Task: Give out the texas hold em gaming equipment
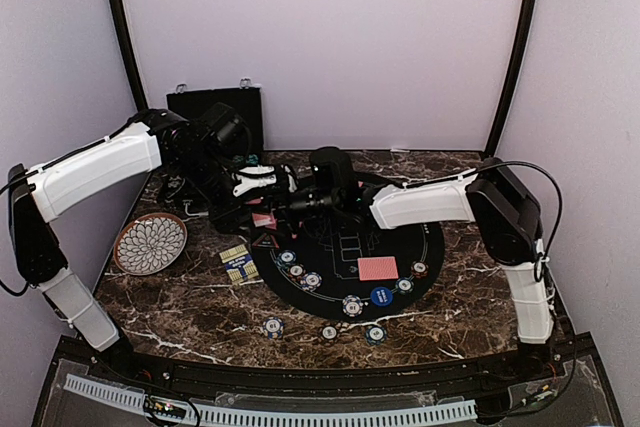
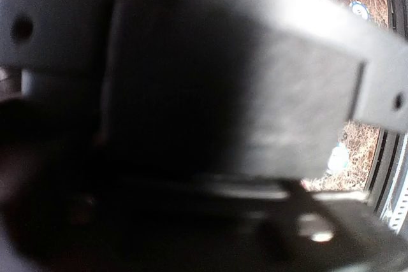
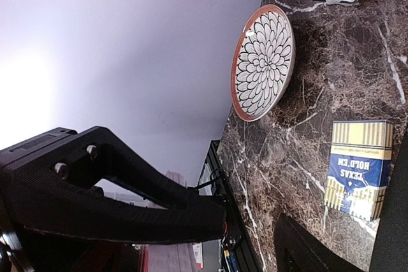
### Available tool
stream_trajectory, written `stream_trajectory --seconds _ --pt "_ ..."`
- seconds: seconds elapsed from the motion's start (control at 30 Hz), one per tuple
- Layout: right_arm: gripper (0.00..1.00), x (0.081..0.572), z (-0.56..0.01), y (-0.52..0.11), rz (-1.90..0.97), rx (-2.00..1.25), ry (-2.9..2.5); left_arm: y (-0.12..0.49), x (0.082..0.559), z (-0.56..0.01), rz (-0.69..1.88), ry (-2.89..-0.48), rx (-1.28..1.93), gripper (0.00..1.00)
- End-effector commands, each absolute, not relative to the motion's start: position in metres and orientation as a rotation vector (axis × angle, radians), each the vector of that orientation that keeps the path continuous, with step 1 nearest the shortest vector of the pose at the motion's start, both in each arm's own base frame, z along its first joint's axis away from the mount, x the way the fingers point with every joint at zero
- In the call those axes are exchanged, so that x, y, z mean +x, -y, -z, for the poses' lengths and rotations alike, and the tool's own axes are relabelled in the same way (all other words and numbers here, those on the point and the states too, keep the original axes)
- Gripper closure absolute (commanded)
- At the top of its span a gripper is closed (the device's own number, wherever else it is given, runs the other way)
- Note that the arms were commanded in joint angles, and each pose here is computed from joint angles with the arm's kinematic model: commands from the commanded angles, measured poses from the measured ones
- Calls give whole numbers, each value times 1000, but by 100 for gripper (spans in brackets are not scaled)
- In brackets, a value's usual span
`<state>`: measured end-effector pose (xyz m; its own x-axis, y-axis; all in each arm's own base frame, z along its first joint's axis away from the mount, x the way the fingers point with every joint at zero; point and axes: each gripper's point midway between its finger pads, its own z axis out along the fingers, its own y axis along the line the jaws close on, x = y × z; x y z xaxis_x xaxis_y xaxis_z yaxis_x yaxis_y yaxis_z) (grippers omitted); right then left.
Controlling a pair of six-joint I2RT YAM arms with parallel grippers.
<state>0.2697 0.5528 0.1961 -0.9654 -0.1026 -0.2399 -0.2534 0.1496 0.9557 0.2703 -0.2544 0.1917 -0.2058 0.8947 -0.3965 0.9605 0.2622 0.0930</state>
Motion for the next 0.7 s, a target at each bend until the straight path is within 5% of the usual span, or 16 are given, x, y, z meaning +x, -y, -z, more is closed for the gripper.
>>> stream_trajectory --seconds 0.0,0.67 --pt "20 275 -188 -557 -1918 -347 -2316 257 265 -204 274 -2158 1685 95" --pt "31 283 -192 -507 -1816 -332 -2344 254 265 -201 254 -2157 1692 95"
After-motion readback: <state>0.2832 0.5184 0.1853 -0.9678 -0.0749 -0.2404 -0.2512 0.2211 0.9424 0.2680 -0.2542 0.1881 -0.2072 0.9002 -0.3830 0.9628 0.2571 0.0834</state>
